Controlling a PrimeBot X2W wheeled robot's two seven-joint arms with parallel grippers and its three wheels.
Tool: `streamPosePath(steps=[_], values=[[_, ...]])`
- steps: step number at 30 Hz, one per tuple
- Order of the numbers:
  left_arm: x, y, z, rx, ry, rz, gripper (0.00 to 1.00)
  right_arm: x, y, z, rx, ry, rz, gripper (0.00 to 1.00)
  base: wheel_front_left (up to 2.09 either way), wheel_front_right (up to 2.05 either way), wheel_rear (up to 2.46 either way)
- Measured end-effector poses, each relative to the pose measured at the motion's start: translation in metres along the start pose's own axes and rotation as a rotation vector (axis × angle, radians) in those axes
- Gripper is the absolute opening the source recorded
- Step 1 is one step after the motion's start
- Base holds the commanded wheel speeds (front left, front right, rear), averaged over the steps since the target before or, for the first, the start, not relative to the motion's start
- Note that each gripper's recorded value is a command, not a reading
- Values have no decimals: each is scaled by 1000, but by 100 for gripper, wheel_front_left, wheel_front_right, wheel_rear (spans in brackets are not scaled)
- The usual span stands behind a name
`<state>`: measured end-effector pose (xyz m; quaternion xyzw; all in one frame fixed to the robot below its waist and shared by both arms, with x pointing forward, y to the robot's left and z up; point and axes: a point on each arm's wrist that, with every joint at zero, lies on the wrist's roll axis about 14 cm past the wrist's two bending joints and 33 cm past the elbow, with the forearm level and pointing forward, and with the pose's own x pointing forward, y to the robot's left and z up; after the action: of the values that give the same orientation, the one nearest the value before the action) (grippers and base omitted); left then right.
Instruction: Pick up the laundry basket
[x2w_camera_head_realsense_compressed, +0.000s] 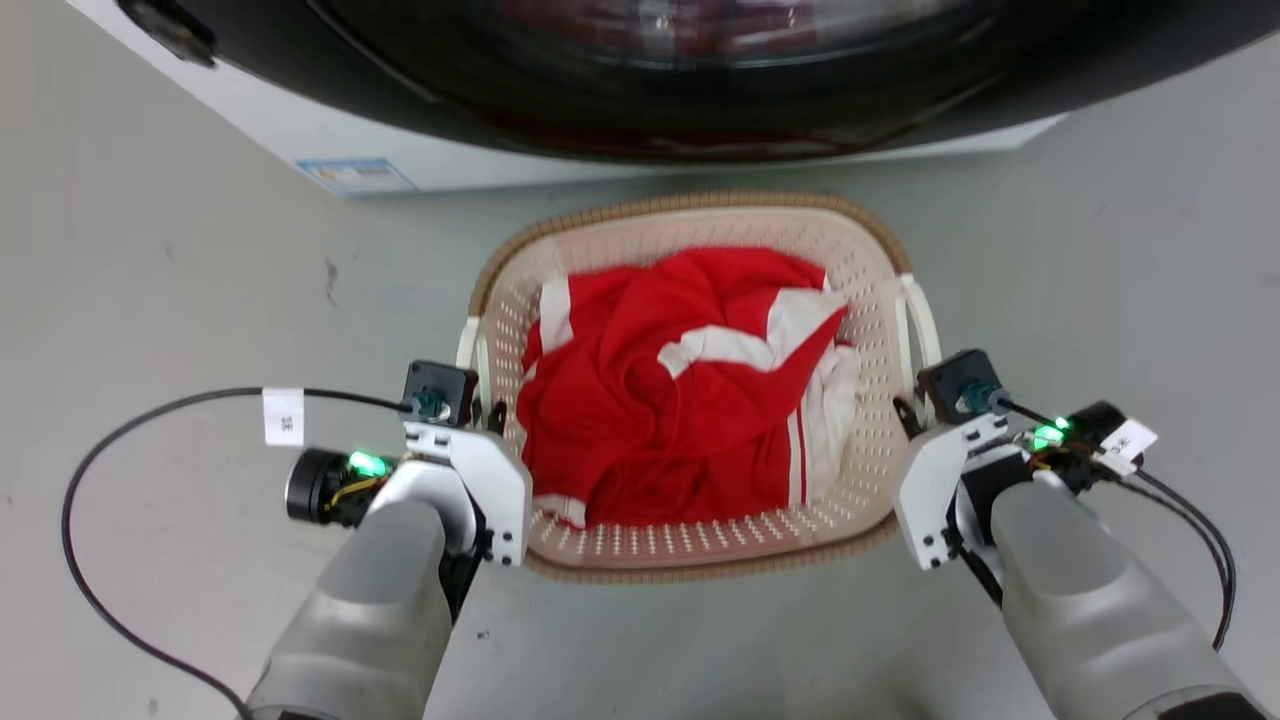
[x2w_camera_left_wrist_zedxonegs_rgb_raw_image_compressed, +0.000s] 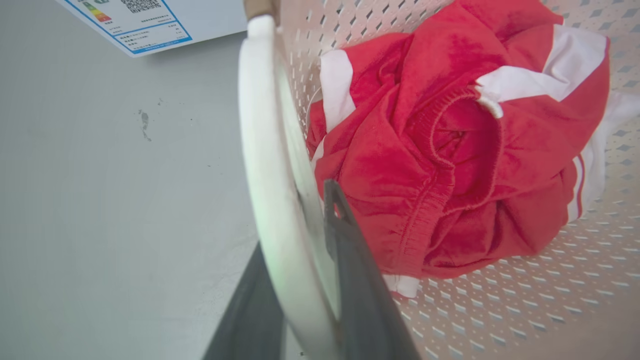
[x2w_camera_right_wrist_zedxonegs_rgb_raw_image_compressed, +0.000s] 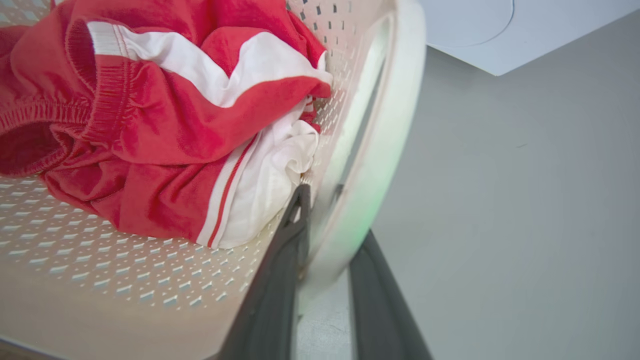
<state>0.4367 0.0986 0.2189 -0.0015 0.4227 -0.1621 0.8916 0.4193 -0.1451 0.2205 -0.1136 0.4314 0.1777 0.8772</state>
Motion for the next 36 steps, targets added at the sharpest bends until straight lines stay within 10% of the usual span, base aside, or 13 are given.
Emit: streamPosePath(steps=[36], values=[[-140,-16,10,-25,-47,62,0,-120,54,26,-69,-48,35,0,0,0,0]])
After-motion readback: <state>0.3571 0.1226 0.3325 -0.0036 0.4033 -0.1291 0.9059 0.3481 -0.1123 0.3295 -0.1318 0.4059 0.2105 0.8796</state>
